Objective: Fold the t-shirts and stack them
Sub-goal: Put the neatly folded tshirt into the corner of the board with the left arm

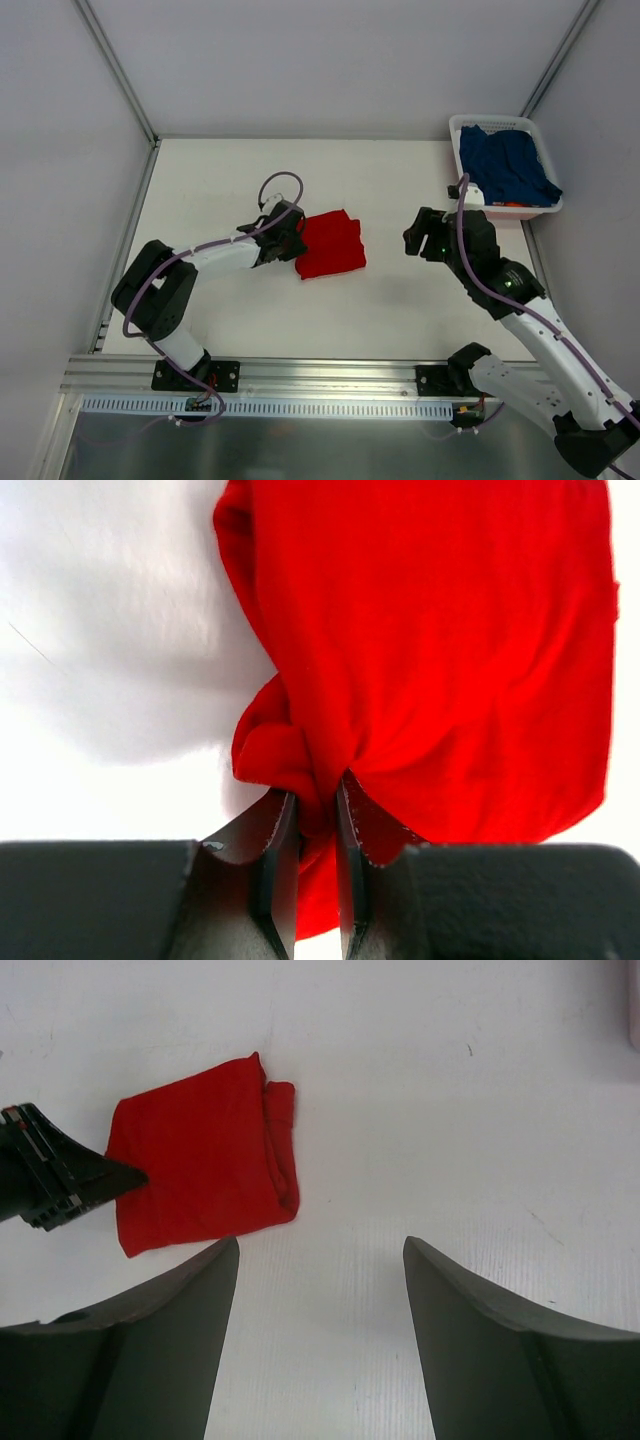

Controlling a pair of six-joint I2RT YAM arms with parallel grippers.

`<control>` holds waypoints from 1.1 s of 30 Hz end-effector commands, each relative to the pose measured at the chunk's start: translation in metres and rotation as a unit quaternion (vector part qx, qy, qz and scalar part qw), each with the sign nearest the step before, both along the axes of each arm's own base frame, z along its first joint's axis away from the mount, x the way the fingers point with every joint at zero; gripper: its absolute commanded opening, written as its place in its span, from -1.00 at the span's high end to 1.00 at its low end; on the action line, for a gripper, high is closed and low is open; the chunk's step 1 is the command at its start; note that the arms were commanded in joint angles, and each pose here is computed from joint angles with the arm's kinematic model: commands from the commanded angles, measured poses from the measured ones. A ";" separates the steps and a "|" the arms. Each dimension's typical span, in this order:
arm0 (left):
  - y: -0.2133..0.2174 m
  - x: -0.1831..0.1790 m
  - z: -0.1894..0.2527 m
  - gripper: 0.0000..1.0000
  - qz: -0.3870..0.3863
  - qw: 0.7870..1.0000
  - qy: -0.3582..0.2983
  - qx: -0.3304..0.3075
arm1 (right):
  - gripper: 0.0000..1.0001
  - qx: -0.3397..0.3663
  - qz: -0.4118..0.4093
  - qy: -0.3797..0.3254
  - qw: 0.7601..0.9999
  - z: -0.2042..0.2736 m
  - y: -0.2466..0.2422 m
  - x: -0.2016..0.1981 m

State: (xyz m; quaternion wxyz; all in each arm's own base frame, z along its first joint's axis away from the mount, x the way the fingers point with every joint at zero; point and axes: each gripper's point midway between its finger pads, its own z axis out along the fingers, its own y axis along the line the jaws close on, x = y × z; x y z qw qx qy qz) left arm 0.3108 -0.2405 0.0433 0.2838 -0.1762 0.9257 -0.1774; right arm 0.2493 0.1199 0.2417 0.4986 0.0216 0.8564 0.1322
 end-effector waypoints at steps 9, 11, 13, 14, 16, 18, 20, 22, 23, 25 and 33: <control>0.046 0.044 0.024 1.00 -0.041 0.993 0.032 0.105 | -0.41 0.024 -0.005 -0.035 0.999 0.018 -0.007 -0.007; 0.052 0.055 0.030 1.00 -0.044 0.992 0.029 0.115 | -0.41 0.027 -0.005 -0.040 0.999 0.020 -0.008 -0.009; 0.064 0.065 0.038 1.00 -0.042 0.990 0.027 0.132 | -0.41 0.031 -0.005 -0.042 0.999 0.022 -0.008 -0.011; 0.069 0.068 0.039 1.00 -0.041 0.989 0.028 0.139 | -0.41 0.034 -0.005 -0.045 0.998 0.023 -0.008 -0.011; 0.082 0.078 0.041 1.00 -0.033 0.986 0.033 0.159 | -0.41 0.035 -0.005 -0.045 0.998 0.022 -0.009 -0.013; 0.092 0.087 0.042 1.00 -0.030 0.983 0.035 0.180 | -0.41 0.038 -0.005 -0.049 0.998 0.023 -0.011 -0.015; 0.106 0.091 0.038 1.00 -0.028 0.978 0.048 0.201 | -0.42 0.040 -0.004 -0.050 0.998 0.023 -0.011 -0.016; 0.118 0.097 0.042 1.00 -0.026 0.972 0.046 0.227 | -0.42 0.041 -0.004 -0.052 0.998 0.023 -0.012 -0.018; 0.123 0.100 0.038 1.00 -0.024 0.969 0.051 0.239 | -0.42 0.041 -0.003 -0.052 0.998 0.023 -0.012 -0.019; 0.132 0.108 0.044 1.00 -0.025 0.964 0.047 0.261 | -0.42 0.043 -0.003 -0.055 0.998 0.023 -0.013 -0.020; 0.192 0.132 0.044 1.00 -0.001 0.938 0.062 0.340 | -0.43 0.050 0.001 -0.052 0.997 0.019 -0.012 -0.024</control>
